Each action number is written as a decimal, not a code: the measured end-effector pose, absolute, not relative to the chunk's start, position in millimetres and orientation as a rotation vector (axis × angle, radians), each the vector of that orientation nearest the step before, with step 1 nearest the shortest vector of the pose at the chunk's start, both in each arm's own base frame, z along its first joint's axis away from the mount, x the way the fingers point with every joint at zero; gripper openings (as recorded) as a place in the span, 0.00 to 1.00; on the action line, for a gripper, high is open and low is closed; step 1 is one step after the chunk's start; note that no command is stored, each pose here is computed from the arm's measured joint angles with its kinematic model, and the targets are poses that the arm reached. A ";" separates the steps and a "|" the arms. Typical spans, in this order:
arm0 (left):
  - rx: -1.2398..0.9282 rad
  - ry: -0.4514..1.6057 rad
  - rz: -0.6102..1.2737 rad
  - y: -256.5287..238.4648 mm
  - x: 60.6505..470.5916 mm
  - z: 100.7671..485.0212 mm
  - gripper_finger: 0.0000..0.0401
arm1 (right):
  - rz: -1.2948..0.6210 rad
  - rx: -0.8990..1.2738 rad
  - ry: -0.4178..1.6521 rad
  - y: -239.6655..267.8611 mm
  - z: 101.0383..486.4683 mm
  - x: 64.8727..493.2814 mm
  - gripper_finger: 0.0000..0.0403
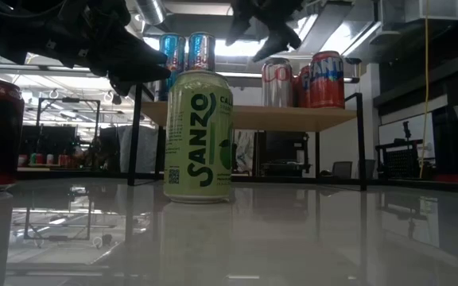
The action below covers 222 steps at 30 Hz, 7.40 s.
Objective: Sort soda cans
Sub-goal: Put the red-silver soda can on the shelf aligned with the red-silver soda can, then put the red-white soda can on the shelf aligned with the red-silver soda cans
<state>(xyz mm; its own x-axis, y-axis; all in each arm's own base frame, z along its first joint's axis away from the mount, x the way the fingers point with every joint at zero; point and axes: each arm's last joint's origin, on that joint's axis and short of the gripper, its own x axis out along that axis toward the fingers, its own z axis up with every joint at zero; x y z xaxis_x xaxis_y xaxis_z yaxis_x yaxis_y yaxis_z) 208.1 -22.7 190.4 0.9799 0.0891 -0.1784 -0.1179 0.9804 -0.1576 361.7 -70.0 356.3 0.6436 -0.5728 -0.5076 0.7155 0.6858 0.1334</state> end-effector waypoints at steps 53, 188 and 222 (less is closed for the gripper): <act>-0.248 0.024 0.029 -24.6 208.7 222.3 0.42 | -0.307 0.296 0.538 -29.6 380.1 342.7 0.95; -0.374 1.593 0.581 -85.3 214.1 227.2 0.68 | -0.054 -0.141 0.828 86.4 312.3 321.5 0.95; 0.709 1.302 -0.440 -90.6 246.1 226.9 0.76 | -0.036 -0.185 0.833 86.3 312.1 321.3 0.95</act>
<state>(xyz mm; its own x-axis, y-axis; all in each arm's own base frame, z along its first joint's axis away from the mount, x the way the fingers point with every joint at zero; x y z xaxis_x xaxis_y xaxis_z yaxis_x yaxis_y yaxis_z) 246.1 -90.6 226.9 0.2294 0.0922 -0.9690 0.6612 0.7158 0.2246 321.3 86.3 312.1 0.6733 -0.1037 -0.7320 -0.0410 0.9833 -0.1771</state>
